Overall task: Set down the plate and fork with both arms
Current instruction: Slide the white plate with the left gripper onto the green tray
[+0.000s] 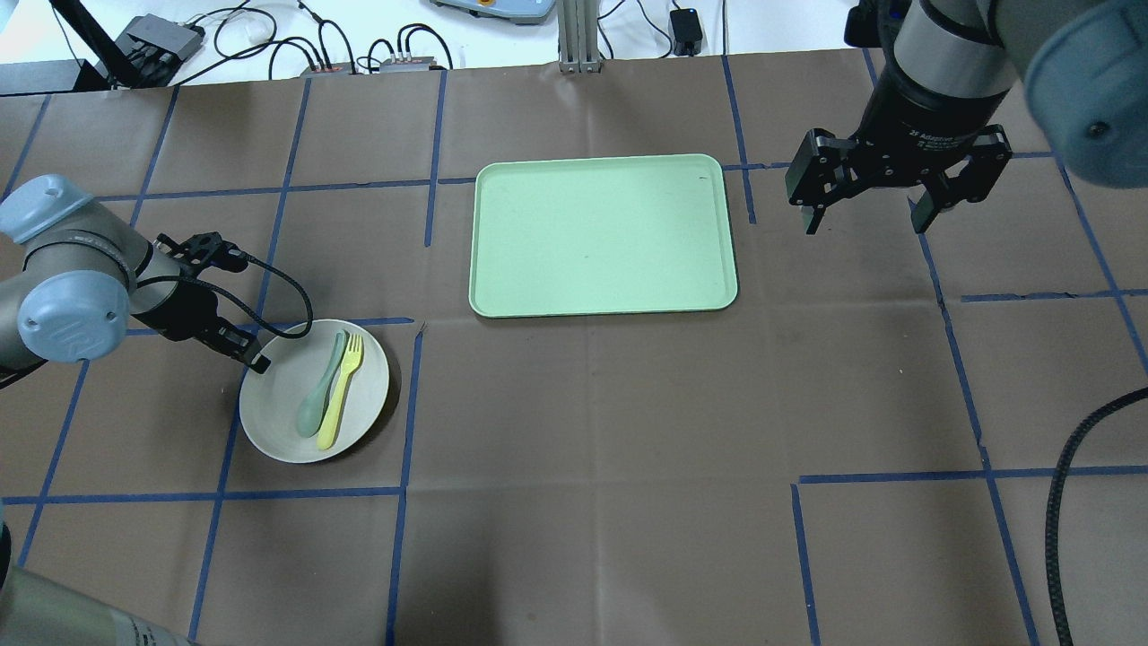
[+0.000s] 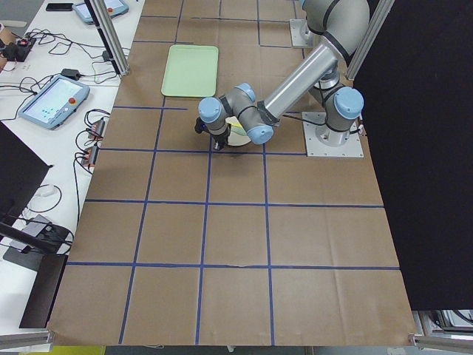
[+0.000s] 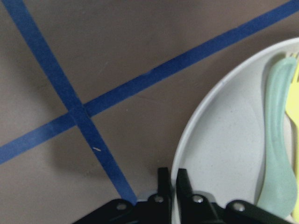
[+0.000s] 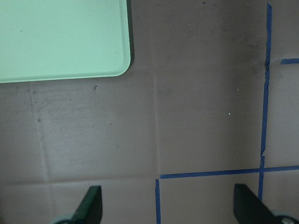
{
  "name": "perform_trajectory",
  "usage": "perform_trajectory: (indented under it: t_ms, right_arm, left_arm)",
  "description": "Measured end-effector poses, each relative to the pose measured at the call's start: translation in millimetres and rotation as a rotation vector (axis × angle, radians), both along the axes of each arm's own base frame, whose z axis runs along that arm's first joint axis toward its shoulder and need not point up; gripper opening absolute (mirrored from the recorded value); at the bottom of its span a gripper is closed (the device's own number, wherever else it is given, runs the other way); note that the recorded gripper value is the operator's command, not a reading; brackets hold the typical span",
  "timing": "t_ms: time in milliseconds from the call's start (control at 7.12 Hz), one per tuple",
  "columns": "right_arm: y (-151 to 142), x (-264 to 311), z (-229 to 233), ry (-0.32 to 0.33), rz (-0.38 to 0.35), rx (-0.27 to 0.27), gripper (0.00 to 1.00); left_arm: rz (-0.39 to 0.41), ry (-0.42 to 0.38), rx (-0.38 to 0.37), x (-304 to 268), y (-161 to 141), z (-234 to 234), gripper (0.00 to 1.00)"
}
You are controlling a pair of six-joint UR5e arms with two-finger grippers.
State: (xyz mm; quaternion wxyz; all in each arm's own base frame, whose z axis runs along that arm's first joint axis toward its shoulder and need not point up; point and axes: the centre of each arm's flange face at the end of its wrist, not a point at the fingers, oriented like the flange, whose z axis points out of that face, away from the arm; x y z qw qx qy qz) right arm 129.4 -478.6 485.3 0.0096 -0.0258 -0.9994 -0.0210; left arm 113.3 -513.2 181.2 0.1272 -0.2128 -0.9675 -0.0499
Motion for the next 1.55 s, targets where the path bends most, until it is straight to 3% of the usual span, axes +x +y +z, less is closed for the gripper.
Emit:
perform_trajectory:
  t_ms: [422, 843, 1265, 1546]
  right_arm:
    - [0.0, 0.0, 0.0, 0.0, -0.001, 0.0, 1.0]
    - [0.1, 0.0, 0.0, 0.0, -0.001, 0.0, 1.0]
    - [0.0, 0.0, 0.0, 0.0, -0.001, 0.0, 1.0]
    - [0.0, 0.0, 0.0, 0.0, -0.001, 0.0, 1.0]
  left_arm:
    - [0.063, 0.07, -0.044, -7.9, -4.0, 12.6, 0.02]
    - [0.231, 0.113, -0.024, -36.2, -5.8, 41.5, 0.02]
    - [0.28, 0.084, -0.015, -133.8, -42.7, 79.4, 0.0]
    - [0.333, 0.126, 0.01, -193.6, -78.3, 83.9, 0.01]
